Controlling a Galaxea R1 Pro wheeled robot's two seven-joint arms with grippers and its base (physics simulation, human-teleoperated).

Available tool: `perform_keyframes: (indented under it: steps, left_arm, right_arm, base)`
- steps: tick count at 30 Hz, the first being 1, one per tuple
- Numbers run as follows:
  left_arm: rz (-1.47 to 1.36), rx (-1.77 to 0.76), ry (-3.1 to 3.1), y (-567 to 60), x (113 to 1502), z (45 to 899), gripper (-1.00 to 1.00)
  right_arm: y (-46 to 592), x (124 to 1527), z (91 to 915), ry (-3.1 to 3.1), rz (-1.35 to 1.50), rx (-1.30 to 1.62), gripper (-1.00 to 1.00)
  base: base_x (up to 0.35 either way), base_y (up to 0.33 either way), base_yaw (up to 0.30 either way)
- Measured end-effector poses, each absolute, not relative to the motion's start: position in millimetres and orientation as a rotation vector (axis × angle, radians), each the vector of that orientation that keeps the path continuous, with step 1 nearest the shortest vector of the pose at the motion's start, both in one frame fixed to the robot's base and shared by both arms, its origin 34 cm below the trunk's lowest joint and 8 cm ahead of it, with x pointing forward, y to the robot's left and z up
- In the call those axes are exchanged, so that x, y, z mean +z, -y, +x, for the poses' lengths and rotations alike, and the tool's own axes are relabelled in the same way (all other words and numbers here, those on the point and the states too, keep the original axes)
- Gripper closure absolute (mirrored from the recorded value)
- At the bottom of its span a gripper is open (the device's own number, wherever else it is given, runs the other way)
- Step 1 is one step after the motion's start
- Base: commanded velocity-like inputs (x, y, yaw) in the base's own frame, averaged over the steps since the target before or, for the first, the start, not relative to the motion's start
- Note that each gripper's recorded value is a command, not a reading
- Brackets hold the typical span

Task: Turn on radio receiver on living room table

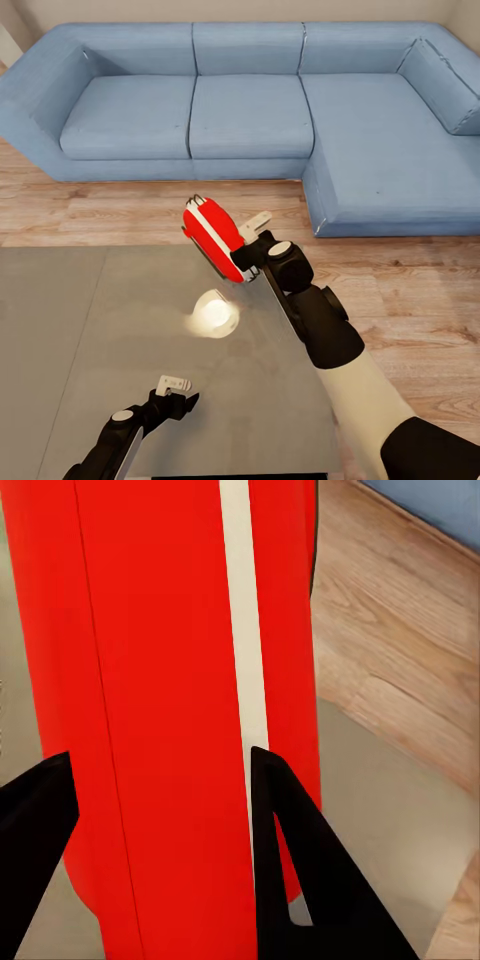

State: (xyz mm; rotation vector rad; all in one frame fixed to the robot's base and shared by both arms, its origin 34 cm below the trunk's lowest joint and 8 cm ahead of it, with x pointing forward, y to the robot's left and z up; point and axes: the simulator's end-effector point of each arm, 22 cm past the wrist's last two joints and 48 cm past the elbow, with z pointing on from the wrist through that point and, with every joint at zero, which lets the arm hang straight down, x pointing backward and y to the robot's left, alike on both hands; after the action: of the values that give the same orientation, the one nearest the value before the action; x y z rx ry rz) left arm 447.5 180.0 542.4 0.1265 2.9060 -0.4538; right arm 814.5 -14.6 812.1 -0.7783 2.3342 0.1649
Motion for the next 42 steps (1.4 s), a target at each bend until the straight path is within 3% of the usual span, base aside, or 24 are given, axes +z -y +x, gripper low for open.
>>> perform_keyframes:
  steps: [6, 11, 14, 21, 26, 31, 42]
  left_arm:
    - [0.126, -0.454, -2.906, -180.0, 542.5, 447.6, -1.00]
    - [0.127, -0.466, -2.887, -177.0, 548.3, 457.1, -1.00]
    - [0.114, -0.551, -2.854, -164.8, 560.2, 468.9, -1.00]
    - [0.138, -0.810, -2.811, -143.6, 624.3, 510.9, -1.00]
    - [0.049, -0.813, -2.836, -182.8, 645.3, 541.3, -1.00]
    - [-0.082, -0.995, -2.810, -245.4, 683.3, 551.0, -1.00]
    - [-0.208, -1.272, -2.579, -280.3, 756.3, 588.9, -1.00]
  right_arm:
    - [23.9, 813.6, 819.9, -2.321, -0.784, 0.088, 1.00]
    - [52.6, 830.1, 834.0, -2.178, -0.903, -0.275, 1.00]
    - [85.2, 811.9, 826.3, -2.140, -1.002, -0.443, 1.00]
    - [92.3, 791.1, 784.6, -2.017, -1.116, -0.644, 1.00]
    - [75.2, 799.9, 747.2, -1.852, -1.127, -0.784, 1.00]
    - [61.4, 811.0, 708.3, -1.731, -1.114, -0.869, 1.00]
    - [89.8, 818.4, 662.9, -1.584, -1.066, -1.115, 1.00]
  base:
    - [0.000, 0.000, 0.000]
    - [0.000, 0.000, 0.000]
    - [0.000, 0.000, 0.000]
    - [0.000, 0.000, 0.000]
    - [0.000, 0.000, 0.000]
    - [0.000, 0.000, 0.000]
    - [0.000, 0.000, 0.000]
